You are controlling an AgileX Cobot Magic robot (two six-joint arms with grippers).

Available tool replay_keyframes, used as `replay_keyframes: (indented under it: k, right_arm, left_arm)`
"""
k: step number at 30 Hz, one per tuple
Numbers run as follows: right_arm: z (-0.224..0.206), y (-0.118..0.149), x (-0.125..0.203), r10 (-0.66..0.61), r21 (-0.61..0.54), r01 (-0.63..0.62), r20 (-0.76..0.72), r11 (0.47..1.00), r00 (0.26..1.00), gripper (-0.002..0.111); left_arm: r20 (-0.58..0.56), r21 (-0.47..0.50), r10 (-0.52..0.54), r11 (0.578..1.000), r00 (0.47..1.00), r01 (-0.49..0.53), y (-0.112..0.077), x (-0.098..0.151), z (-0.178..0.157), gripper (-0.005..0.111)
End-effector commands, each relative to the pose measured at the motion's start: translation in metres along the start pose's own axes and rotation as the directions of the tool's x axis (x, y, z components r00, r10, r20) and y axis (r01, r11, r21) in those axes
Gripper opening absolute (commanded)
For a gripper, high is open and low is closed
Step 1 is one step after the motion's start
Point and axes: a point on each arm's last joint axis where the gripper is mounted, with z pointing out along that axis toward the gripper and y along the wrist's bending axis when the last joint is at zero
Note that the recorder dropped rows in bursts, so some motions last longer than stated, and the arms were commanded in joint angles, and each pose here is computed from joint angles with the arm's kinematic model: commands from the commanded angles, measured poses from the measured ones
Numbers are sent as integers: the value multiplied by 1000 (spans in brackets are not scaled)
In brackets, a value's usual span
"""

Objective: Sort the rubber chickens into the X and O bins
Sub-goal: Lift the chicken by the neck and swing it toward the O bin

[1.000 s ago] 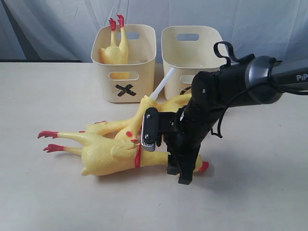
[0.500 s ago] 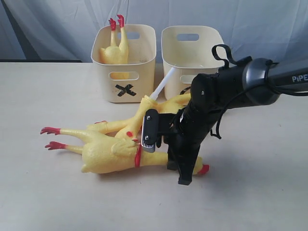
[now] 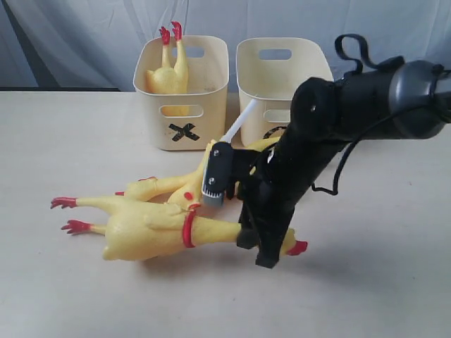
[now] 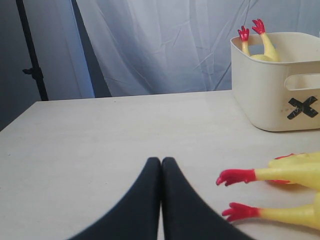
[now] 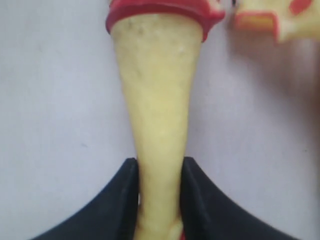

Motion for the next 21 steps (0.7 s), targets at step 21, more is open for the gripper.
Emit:
replay_keyframes:
  k: [21]
  right_arm:
    - [-122,23,-35,289,152,-401,475,903,831,-1]
  left_arm:
    - [13,-1,-5,1000,1000,5,0,-1,0,0]
